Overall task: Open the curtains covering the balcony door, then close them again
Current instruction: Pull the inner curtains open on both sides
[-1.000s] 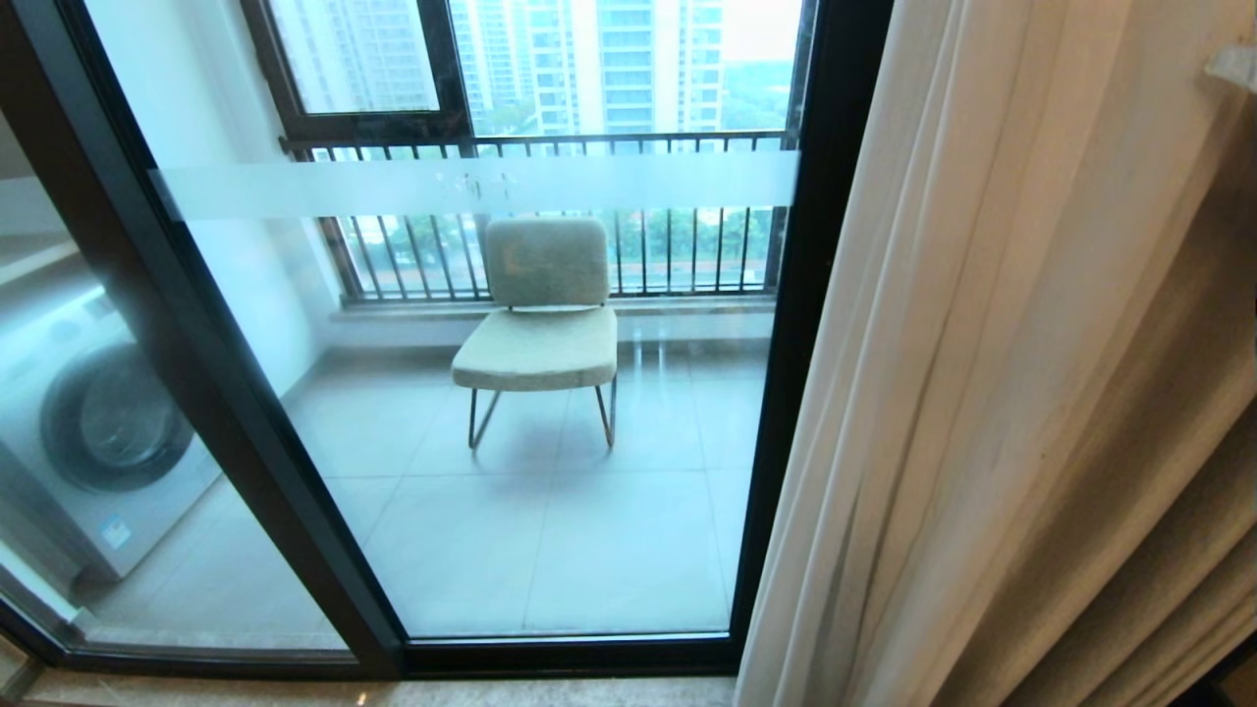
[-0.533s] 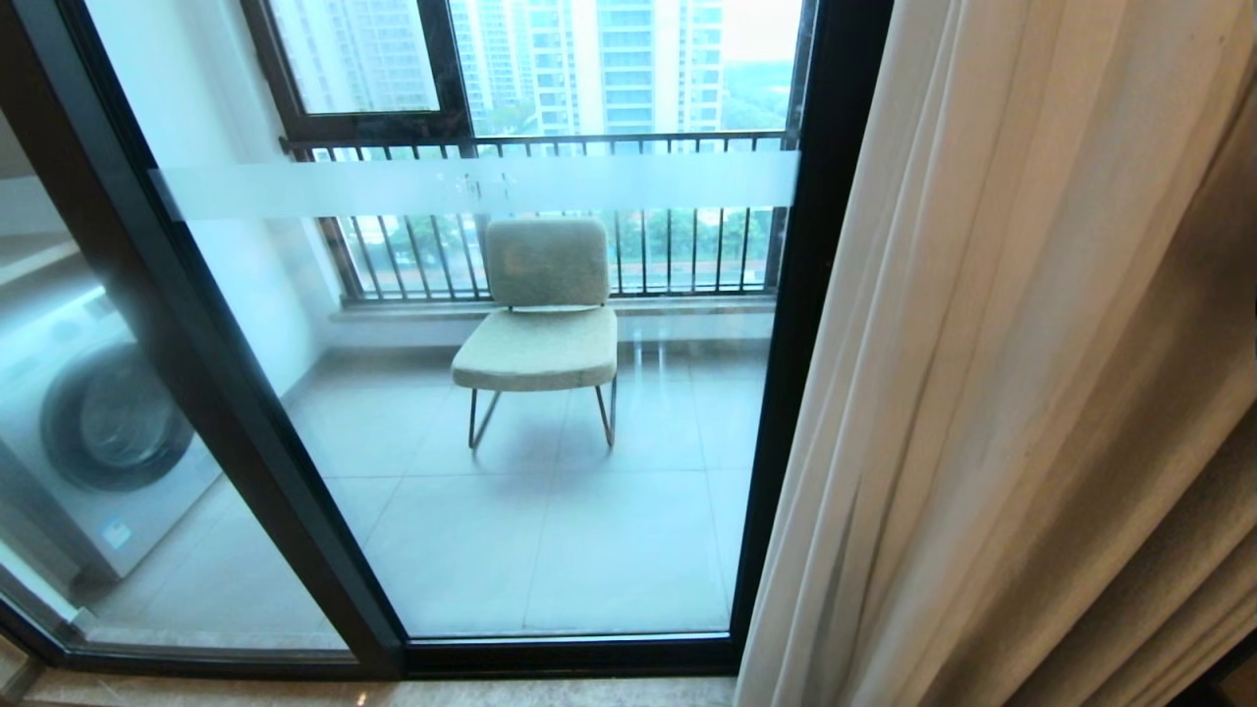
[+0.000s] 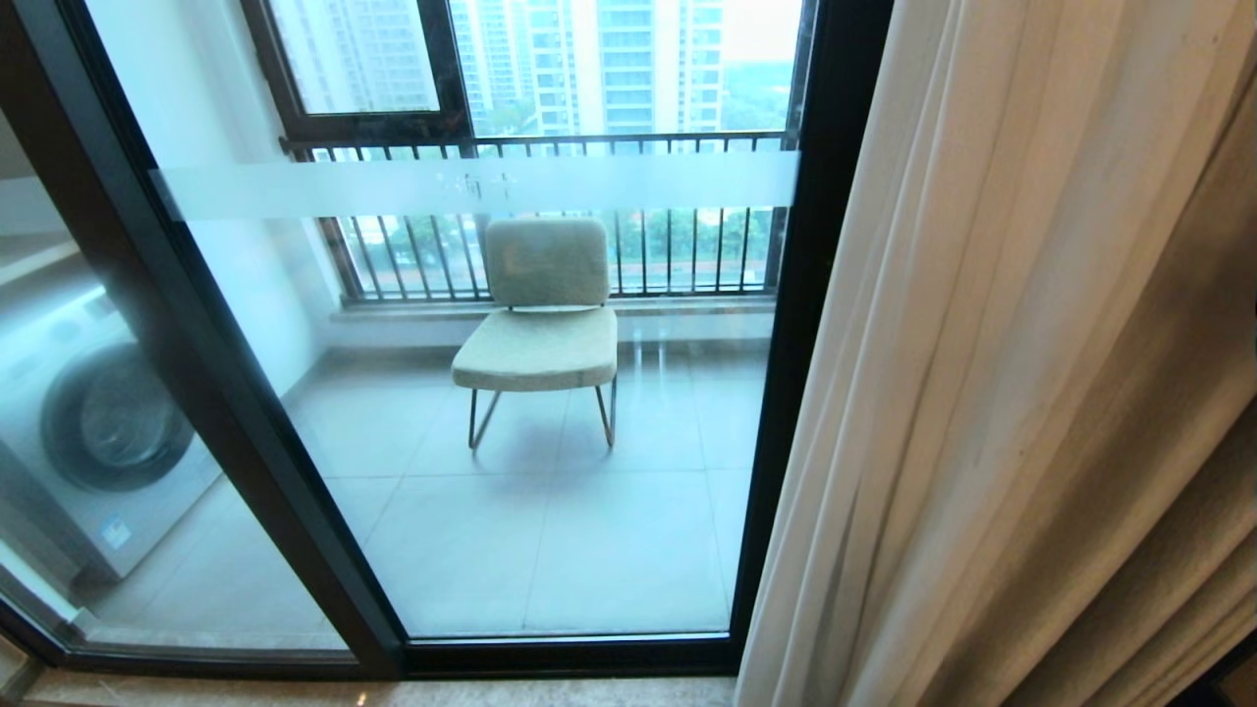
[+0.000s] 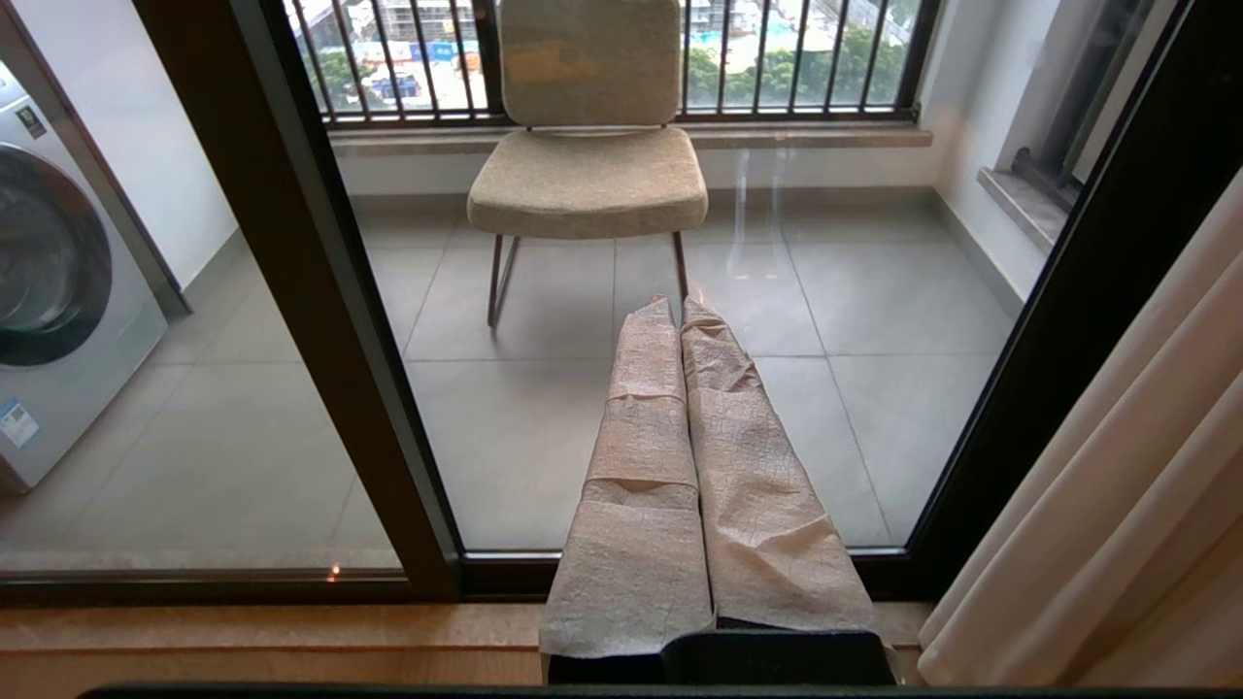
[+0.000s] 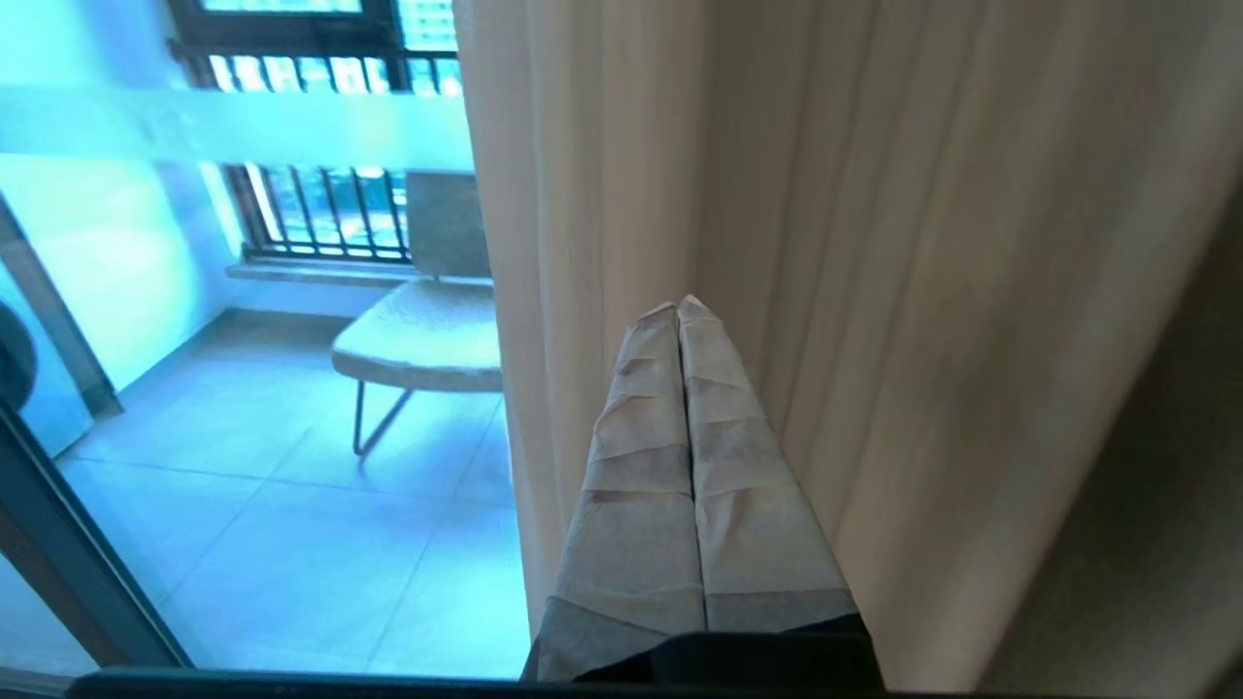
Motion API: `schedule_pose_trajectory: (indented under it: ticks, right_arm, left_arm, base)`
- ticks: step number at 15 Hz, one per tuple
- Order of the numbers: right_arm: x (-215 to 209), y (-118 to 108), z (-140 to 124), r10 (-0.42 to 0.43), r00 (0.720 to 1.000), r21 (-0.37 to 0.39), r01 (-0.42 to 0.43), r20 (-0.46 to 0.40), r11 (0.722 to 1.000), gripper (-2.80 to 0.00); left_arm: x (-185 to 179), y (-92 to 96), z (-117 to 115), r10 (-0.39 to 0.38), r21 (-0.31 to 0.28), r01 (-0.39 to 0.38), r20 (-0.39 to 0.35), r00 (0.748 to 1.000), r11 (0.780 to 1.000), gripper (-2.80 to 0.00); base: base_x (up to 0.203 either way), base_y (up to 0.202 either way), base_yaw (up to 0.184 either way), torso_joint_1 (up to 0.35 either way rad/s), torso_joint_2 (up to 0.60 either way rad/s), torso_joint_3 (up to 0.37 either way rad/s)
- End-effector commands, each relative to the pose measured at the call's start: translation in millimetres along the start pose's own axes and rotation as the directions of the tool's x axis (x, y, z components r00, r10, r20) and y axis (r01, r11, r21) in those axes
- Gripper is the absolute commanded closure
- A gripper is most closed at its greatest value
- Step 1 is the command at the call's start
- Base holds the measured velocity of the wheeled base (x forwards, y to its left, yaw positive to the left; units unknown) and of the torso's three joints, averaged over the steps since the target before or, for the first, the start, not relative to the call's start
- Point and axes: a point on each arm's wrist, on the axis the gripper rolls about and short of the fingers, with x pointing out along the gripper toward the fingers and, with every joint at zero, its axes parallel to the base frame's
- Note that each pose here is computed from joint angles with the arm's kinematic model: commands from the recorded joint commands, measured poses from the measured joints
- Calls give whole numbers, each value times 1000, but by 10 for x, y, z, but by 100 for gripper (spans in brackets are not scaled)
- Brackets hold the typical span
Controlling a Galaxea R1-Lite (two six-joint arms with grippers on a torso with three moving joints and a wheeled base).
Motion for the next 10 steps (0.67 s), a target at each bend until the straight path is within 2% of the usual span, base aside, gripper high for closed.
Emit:
schedule_pose_trajectory:
  ticks: [1, 5, 10]
  right_arm:
    - [-231, 27, -165, -19, 1000, 4, 19, -3, 1000, 0]
    - [-579, 56, -666, -66, 996, 10, 66, -66, 998, 0]
    - [-1058, 102, -1450, -133, 984, 3, 134, -120, 991, 0]
  left_arm:
    - [0, 0, 1, 0, 0, 0, 1, 1000, 1000, 0]
    - [0, 0, 1, 0, 0, 0, 1, 1000, 1000, 0]
    - [0, 0, 1, 0, 0, 0, 1, 1000, 1000, 0]
  base:
    - [0, 0, 0, 0, 0, 0]
    - [0, 0, 0, 0, 0, 0]
    - [0, 0, 0, 0, 0, 0]
